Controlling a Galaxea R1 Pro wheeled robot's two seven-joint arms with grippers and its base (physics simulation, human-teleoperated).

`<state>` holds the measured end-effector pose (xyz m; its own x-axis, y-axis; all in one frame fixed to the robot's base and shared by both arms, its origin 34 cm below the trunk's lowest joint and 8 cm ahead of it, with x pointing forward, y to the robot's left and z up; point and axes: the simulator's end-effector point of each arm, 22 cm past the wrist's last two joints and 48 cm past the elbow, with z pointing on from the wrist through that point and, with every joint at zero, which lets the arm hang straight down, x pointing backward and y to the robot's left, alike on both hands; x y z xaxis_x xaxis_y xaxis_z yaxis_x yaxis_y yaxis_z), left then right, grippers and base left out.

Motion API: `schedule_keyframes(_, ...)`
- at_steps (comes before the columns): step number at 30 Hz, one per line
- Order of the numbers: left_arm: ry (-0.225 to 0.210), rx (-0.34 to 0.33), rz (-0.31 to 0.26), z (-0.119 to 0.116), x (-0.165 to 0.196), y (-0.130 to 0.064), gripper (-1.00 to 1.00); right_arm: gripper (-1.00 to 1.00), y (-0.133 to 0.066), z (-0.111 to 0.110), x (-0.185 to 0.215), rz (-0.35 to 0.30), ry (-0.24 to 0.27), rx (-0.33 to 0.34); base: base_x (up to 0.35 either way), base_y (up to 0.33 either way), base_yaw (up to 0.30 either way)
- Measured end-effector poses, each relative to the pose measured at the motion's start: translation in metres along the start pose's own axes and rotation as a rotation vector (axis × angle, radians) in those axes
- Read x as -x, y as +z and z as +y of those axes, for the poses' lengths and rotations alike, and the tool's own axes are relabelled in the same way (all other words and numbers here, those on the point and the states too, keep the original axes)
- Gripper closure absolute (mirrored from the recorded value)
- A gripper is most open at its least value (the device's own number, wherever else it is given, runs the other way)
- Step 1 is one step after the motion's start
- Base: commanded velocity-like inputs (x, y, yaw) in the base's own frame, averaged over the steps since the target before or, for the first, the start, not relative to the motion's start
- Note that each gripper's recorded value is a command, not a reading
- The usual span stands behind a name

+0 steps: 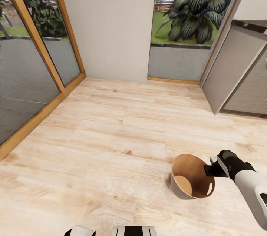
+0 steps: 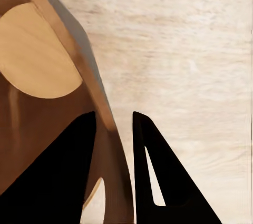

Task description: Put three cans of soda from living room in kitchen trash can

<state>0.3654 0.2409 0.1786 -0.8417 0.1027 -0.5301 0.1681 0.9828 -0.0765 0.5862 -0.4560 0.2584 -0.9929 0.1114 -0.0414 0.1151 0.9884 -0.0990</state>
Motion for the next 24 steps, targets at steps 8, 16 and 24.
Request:
schedule_keyframes(8,0.005,0.002,-0.028,0.0,0.013,-0.003,-1.0,1.0,-0.017,0.0,0.008,-0.031,0.004,0.007,0.0,0.0,0.0)
schedule_keyframes(16,0.015,0.007,-0.052,0.002,0.025,-0.007,-1.0,1.0,-0.026,0.012,0.005,-0.044,-0.018,0.021,0.0,0.0,0.0)
schedule_keyframes(24,0.02,0.011,-0.085,0.003,0.039,-0.011,-1.0,1.0,-0.038,0.033,0.008,-0.068,-0.031,0.048,0.0,0.0,0.0)
